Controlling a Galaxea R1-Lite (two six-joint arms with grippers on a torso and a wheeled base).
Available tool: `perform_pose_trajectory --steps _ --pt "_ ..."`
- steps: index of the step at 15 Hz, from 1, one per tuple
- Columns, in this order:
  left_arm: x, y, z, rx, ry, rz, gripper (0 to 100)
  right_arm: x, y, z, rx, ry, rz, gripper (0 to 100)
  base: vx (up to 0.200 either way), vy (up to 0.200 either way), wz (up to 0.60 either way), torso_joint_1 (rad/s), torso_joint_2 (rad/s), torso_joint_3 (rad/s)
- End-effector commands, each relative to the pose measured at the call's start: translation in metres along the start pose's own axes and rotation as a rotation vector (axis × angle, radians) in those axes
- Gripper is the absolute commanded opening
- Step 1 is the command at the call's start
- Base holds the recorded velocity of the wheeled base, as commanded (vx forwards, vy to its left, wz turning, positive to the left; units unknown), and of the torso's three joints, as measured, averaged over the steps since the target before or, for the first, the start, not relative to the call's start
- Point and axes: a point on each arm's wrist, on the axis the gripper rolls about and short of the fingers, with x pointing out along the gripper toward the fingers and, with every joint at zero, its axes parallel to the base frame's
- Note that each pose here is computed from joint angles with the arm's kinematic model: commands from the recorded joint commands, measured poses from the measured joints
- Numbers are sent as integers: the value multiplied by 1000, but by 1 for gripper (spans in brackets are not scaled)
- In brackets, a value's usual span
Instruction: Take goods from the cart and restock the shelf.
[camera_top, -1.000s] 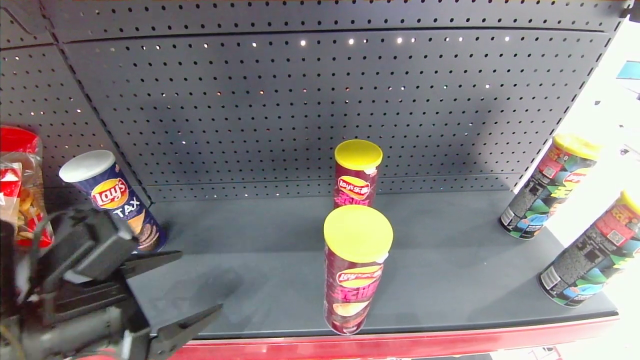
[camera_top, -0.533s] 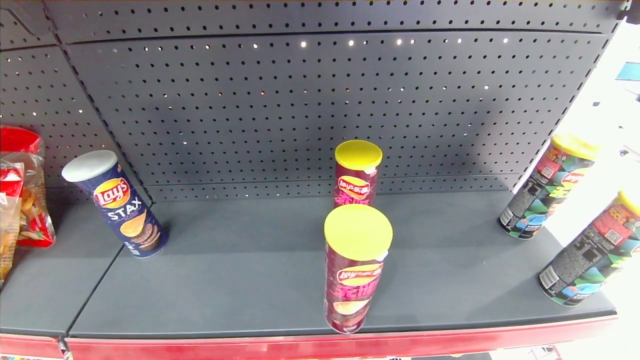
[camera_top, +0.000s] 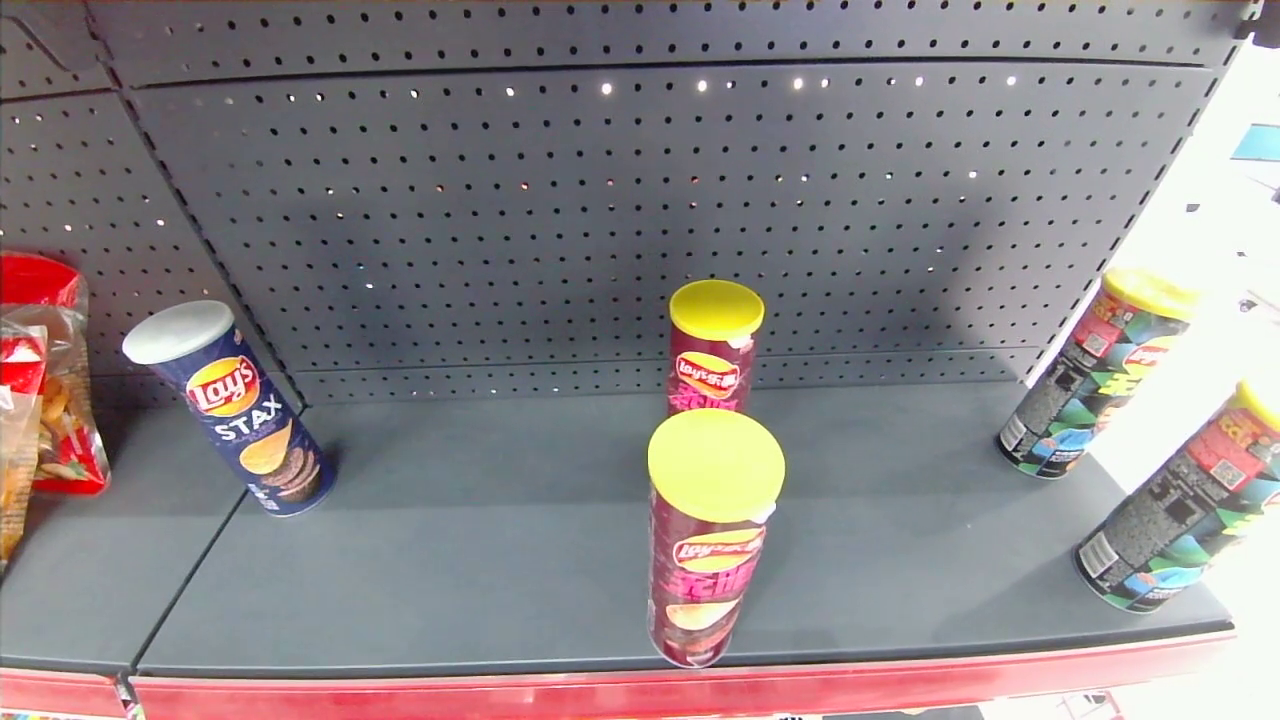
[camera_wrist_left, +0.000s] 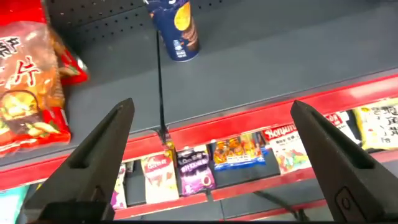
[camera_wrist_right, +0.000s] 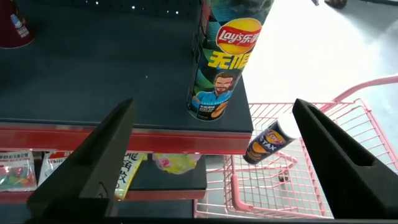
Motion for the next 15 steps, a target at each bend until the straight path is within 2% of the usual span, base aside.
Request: perform_pose_trajectory --steps 1,8,10,12,15 --pt "0 0 0 0 0 3 100 -1 0 -1 0 -1 -3 100 -200 0 0 7 2 -2" --pt "-1 0 0 9 -8 5 100 -1 0 -2 -30 0 2 100 -200 0 0 0 2 3" --pt "-1 0 0 28 -9 5 100 -1 0 -2 -30 0 2 100 0 0 0 0 0 0" --pt "-1 0 0 31 -4 7 100 -2 1 -6 -31 -5 4 100 0 0 0 0 0 0" --pt "0 0 -2 31 3 26 100 -3 1 -10 -43 -5 5 100 0 -200 0 11 10 2"
